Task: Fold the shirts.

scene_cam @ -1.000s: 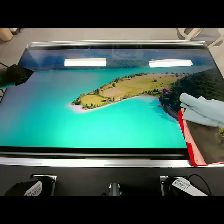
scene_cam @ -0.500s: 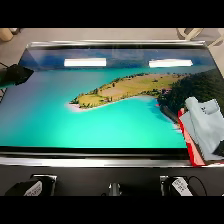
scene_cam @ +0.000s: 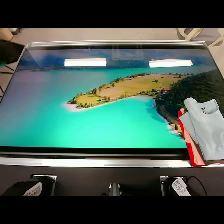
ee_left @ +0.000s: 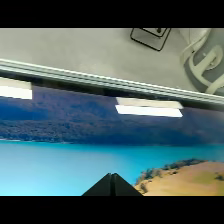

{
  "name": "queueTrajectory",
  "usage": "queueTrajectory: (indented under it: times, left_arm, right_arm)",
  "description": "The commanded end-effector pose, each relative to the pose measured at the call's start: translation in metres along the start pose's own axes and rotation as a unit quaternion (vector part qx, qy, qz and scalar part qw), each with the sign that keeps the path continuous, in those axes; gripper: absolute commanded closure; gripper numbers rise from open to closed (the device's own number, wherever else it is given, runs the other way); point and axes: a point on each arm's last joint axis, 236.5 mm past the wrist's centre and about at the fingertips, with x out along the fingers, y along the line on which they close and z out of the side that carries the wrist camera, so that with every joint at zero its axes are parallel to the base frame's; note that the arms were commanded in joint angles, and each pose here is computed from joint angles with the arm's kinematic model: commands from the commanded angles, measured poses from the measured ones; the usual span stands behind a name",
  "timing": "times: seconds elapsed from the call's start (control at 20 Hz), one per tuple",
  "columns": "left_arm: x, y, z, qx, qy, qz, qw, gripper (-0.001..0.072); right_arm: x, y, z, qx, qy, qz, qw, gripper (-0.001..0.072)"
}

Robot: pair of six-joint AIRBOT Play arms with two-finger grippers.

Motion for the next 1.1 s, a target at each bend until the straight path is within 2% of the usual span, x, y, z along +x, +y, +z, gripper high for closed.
queueTrajectory:
  times: [0.0,0.05,0.1,0.15,0.2,0.3,0.35,0.45,1.05]
  left_arm:
    - [0.038,0.035,-0.048,0.063,0.117,0.123,0.983,0.0684]
    - [0.048,0.047,-0.085,0.076,0.186,0.153,0.968,0.0657]
    - [0.055,0.054,-0.119,0.069,0.246,0.165,0.952,0.0419]
    - [0.057,0.06,-0.154,0.037,0.305,0.184,0.934,-0.0009]
    - [0.055,0.062,-0.185,0.023,0.359,0.192,0.913,-0.0013]
    - [0.044,0.063,-0.232,0.047,0.44,0.183,0.878,-0.0013]
    - [0.039,0.061,-0.245,0.047,0.449,0.181,0.873,-0.0013]
    - [0.035,0.059,-0.261,0.052,0.447,0.176,0.875,-0.0013]
    - [0.034,0.06,-0.268,0.053,0.455,0.176,0.871,-0.0013]
  right_arm:
    - [-0.027,0.108,0.081,-0.06,-0.094,0.11,0.988,0.0047]
    - [-0.025,0.161,0.068,-0.064,-0.05,0.178,0.981,0.0047]
    - [-0.023,0.209,0.052,-0.091,-0.008,0.234,0.968,0.0047]
    - [-0.023,0.251,0.033,-0.127,0.034,0.279,0.951,0.0046]
    - [-0.023,0.282,0.015,-0.154,0.073,0.312,0.934,0.0045]
    - [-0.03,0.329,-0.025,-0.191,0.156,0.377,0.893,0.0044]
    - [-0.034,0.343,-0.042,-0.205,0.193,0.399,0.873,0.0044]
    - [-0.033,0.359,-0.058,-0.225,0.225,0.412,0.854,0.0045]
    - [-0.03,0.37,-0.052,-0.228,0.209,0.412,0.857,0.0045]
